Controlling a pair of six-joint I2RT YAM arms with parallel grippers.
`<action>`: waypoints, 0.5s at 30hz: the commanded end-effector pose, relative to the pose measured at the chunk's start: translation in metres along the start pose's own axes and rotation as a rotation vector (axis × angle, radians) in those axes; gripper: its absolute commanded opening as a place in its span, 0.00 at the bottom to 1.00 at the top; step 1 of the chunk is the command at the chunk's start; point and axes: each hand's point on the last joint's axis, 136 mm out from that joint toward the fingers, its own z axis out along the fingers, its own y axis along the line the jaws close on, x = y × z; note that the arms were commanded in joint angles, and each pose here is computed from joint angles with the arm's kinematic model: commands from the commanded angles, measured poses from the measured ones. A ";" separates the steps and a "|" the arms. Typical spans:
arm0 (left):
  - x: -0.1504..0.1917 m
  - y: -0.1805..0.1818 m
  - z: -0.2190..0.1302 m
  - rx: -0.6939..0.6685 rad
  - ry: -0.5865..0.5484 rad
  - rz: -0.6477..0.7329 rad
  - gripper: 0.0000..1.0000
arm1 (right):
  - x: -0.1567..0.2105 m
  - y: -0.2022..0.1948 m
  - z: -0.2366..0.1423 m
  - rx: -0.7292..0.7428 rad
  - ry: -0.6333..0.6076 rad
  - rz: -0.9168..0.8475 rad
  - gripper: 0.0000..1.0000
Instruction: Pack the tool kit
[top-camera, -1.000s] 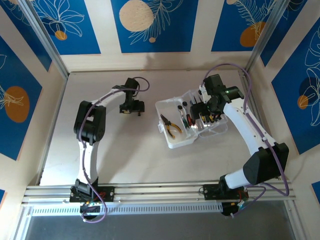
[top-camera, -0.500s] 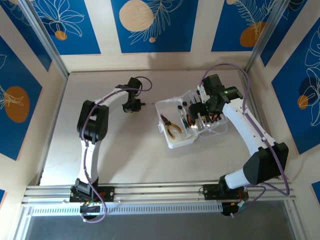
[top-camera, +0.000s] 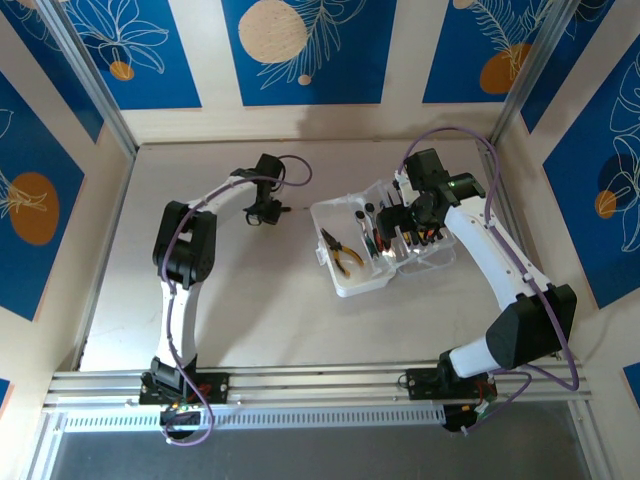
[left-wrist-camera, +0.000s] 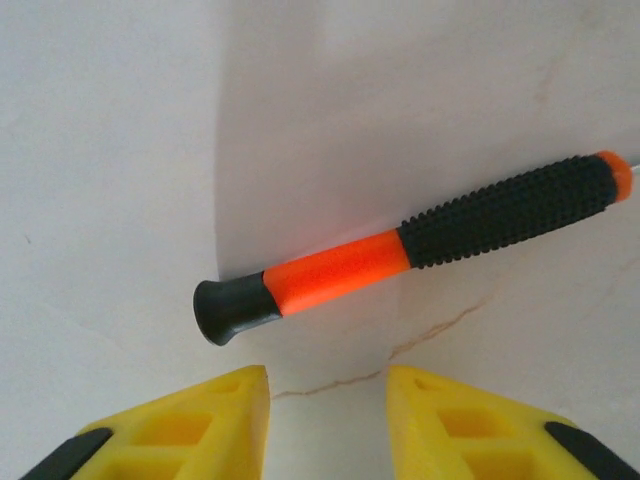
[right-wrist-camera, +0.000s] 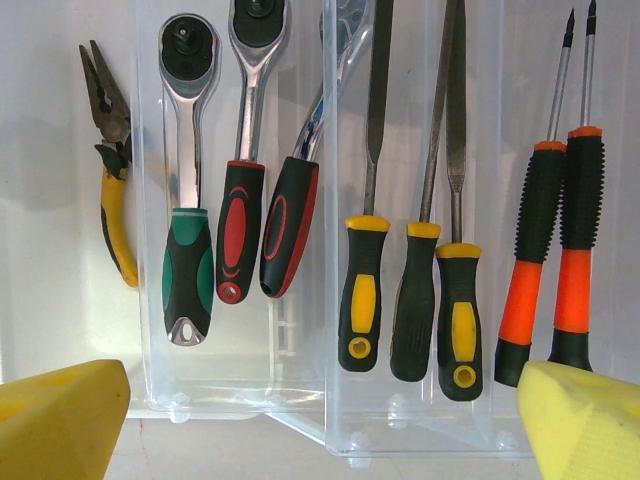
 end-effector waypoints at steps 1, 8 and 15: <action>-0.023 0.006 -0.029 -0.027 -0.085 0.143 0.38 | -0.001 0.005 -0.005 -0.026 0.000 0.005 0.99; -0.034 0.002 -0.018 -0.023 -0.104 0.311 0.44 | -0.002 0.004 -0.007 -0.024 -0.002 0.008 0.99; -0.037 0.000 0.006 -0.009 -0.075 0.416 0.47 | 0.001 0.002 -0.007 -0.020 0.004 0.012 0.99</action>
